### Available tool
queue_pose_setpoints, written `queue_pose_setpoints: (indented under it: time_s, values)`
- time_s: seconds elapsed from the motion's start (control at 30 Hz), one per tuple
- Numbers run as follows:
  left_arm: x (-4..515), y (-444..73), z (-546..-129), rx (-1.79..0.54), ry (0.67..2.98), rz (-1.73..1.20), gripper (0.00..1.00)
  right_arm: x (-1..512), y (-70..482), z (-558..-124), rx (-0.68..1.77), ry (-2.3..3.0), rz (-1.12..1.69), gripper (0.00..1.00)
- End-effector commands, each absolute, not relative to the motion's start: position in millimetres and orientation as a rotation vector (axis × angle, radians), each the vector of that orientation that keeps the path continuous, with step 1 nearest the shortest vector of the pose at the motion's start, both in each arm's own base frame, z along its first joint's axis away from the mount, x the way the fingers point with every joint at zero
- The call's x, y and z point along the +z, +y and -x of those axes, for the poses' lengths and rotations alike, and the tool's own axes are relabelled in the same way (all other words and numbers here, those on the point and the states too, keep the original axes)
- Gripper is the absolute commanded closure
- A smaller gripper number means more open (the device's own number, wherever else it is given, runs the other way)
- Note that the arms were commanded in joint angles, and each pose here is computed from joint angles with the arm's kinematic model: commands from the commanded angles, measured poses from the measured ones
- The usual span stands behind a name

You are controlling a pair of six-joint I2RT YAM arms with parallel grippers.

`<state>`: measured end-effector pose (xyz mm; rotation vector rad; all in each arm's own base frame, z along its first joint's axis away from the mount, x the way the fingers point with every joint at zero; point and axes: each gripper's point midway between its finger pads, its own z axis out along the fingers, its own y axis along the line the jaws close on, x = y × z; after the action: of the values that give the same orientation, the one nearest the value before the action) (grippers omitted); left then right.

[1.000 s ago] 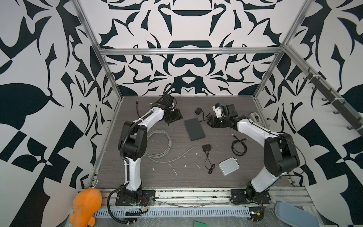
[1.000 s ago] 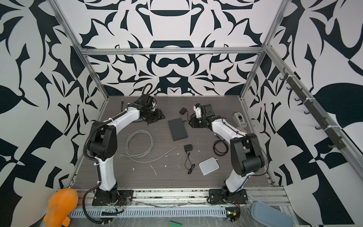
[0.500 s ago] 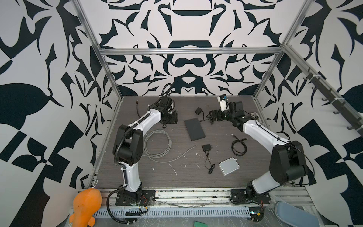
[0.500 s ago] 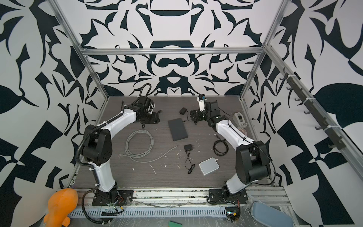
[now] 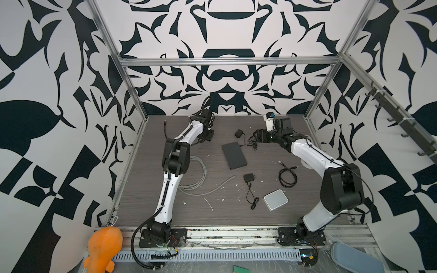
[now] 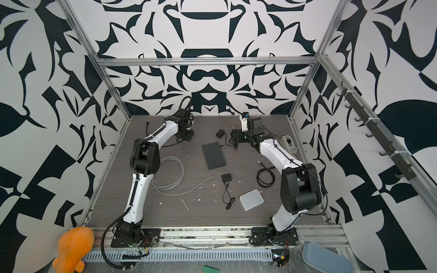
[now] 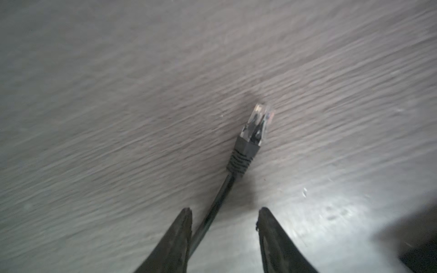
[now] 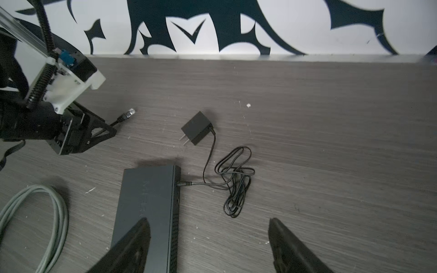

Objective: Insert the plug into the switch port

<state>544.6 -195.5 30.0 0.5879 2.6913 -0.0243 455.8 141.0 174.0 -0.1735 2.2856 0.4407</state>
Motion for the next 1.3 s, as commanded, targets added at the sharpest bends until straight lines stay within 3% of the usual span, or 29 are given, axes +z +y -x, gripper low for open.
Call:
queue_pose_setpoints:
  time_s: [0.0,0.2,0.33,0.43,0.6,1.0,1.27]
  values:
    - [18.9,-187.5,-523.7,-0.014,2.796,-0.7,0.57,186.9,146.5,-457.9,0.475,2.291,0.155,0.19]
    - [25.9,-196.9,-516.6,-0.109,2.764,-0.744,0.9,177.1,172.6,-461.6,0.587,2.361,0.197,0.25]
    - [81.1,-218.0,-516.1,-0.262,2.572,-0.848,0.99,174.3,223.5,-455.9,0.725,2.366,0.295,0.26]
    - [119.1,-236.9,-505.1,-0.4,2.43,-0.948,1.0,182.8,263.6,-457.1,0.872,2.335,0.282,0.27]
    - [142.7,-249.0,-474.5,-0.567,2.389,-1.076,1.0,198.8,296.6,-471.5,1.099,2.24,0.138,0.29]
    - [157.4,-266.3,-431.0,-0.79,2.331,-1.185,1.0,217.1,285.4,-486.4,1.332,2.047,-0.025,0.39]
    - [161.1,-273.5,-418.9,-0.88,2.303,-1.208,1.0,194.5,297.0,-486.7,1.431,2.059,-0.016,0.45]
